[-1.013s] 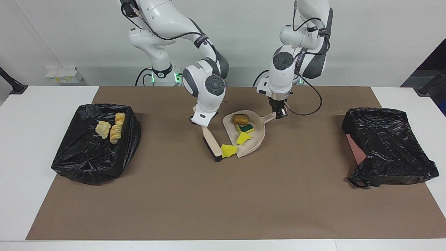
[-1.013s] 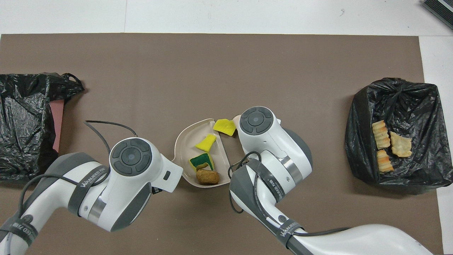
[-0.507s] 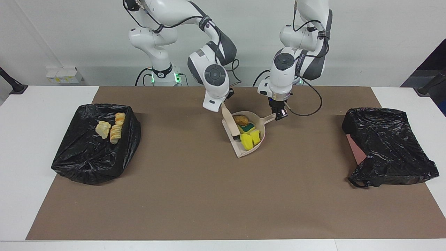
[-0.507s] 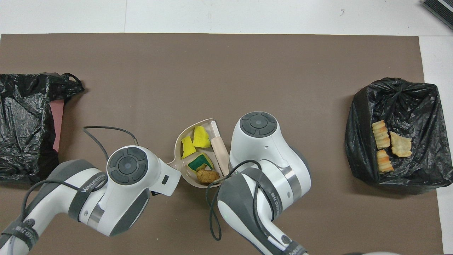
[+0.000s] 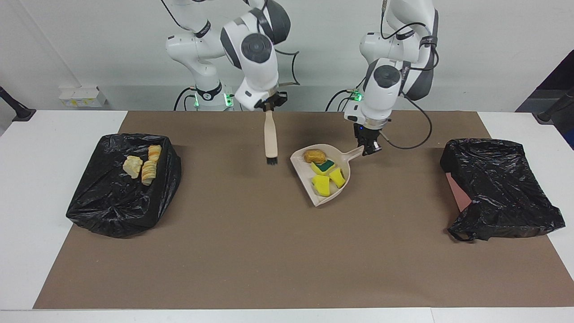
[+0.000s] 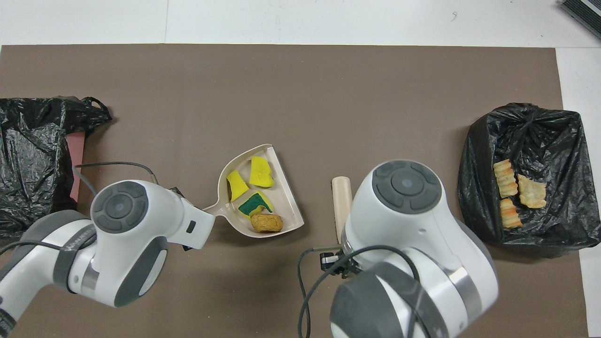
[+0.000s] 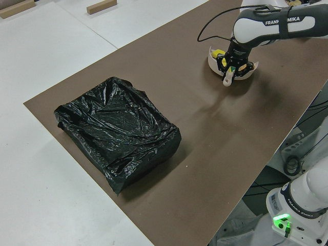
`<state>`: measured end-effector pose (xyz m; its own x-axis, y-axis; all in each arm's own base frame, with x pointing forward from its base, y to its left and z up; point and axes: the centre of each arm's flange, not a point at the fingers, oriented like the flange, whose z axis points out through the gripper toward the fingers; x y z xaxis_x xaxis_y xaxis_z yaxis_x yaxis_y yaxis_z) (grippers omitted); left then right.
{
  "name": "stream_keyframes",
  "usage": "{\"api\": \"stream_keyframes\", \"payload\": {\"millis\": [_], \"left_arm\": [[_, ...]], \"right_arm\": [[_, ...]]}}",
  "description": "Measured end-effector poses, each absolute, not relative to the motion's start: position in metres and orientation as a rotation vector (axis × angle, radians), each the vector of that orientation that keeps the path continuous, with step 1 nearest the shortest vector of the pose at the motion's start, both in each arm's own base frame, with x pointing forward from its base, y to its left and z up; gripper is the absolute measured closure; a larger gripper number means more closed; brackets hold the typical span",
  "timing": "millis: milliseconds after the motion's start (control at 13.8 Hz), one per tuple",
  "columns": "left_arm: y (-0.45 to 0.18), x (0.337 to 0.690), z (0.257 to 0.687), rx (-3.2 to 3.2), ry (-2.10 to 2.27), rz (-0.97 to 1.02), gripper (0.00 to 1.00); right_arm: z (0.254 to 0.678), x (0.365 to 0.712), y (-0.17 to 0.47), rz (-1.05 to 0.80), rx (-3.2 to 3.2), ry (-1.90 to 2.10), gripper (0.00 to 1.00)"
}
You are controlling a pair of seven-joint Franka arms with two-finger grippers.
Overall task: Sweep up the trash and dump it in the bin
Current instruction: 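Carry the dustpan to the bag nearest the left gripper and tip it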
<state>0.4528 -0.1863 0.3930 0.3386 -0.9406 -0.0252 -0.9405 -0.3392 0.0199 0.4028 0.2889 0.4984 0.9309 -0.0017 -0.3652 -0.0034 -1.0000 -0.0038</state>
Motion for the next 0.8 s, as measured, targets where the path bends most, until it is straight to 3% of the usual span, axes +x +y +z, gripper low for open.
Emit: {"api": "stream_keyframes", "payload": {"millis": [290,579,796], "left_arm": [[-0.162,0.48,0.44,2.562,-1.798,0.023,0.68],[-0.109,0.51,0.498,2.516,-1.801,-0.012,0.68],[-0.057,0.531,0.519,2.471,-1.831,-0.03,0.68]], "right_arm": [[0.469,0.355,0.3,0.532,-3.111,-0.019,0.74],[0.426,0.335,0.343,0.564,-3.073,-0.014,0.74],[0.391,0.329,0.372,0.579,-3.069,0.008,0.74]]}}
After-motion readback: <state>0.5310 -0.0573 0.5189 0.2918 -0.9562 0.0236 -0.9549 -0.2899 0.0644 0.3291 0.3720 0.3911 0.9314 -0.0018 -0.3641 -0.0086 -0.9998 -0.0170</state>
